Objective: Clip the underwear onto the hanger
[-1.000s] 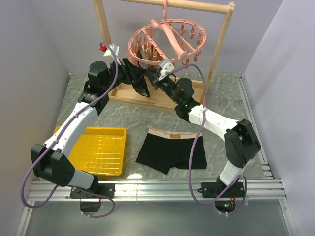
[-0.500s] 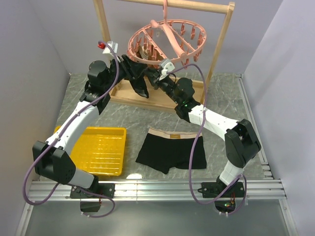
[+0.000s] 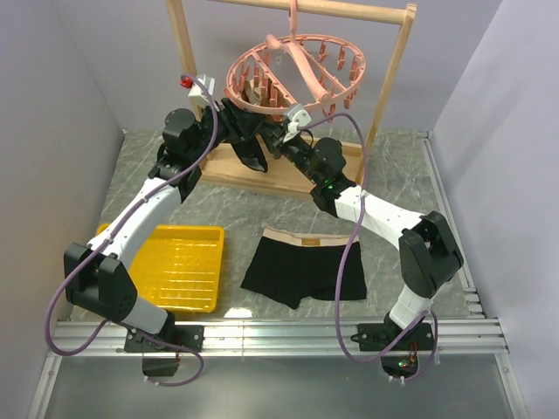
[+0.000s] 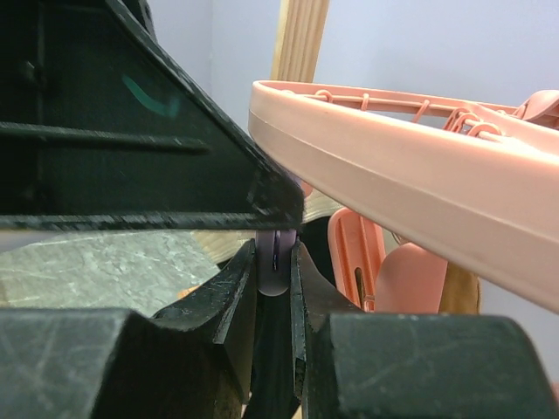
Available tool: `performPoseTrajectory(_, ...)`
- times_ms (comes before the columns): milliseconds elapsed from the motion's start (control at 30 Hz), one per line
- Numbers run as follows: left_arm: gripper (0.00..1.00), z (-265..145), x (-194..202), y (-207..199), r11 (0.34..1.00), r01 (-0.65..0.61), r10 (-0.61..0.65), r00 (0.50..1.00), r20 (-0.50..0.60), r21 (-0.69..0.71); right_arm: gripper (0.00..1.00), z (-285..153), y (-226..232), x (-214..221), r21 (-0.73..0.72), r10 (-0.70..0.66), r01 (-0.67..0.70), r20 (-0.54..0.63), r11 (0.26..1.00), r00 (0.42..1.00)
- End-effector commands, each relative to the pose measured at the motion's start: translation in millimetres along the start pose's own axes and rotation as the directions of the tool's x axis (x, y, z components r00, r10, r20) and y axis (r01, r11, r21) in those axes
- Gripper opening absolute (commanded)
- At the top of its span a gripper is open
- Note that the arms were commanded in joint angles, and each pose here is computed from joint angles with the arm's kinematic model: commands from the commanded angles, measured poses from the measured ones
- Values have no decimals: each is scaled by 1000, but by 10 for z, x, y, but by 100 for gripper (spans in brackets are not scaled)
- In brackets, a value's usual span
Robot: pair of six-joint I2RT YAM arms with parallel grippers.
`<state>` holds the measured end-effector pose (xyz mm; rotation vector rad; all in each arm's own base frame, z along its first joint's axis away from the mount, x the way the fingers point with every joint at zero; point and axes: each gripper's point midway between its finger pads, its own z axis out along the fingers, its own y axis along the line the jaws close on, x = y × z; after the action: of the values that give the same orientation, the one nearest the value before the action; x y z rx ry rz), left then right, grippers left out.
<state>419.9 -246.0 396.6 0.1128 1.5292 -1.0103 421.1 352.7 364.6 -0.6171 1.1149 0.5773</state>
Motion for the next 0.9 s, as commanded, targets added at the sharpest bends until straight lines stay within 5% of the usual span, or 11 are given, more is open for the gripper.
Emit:
performPoseTrajectory(0, 53, 52, -186, -131, 999, -14, 11, 997, 81, 38, 0, 4, 98, -352, -45, 1, 3, 78, 999, 997)
performPoseTrajectory(300, 30, 87, -275, -124, 1000, 7, -10, 994, 112, 24, 0, -39, 101, -306, -42, -9, 12, 66, 999, 998)
performPoseTrajectory(400, 17, 78, -256, -126, 1000, 10, -13, 994, 108, 27, 0, -61, 96, -291, -38, -14, 16, 63, 999, 998)
performPoseTrajectory(433, 5, 73, -252, -131, 999, 11, -14, 994, 107, 31, 0, -66, 96, -281, -38, -17, 20, 59, 999, 998)
performPoseTrajectory(467, 0, 66, -255, -141, 999, 13, -16, 994, 108, 34, 7, -72, 94, -263, -36, -16, 18, 51, 999, 999)
performPoseTrajectory(567, 0, 59, -237, -156, 999, 18, -23, 995, 101, 42, 29, -113, 88, -224, -31, -22, 23, 31, 999, 999)
performPoseTrajectory(867, 0, 32, -155, -172, 998, 30, -35, 996, 76, 60, 34, -3, 10, -286, -5, -19, 19, 41, 1000, 999)
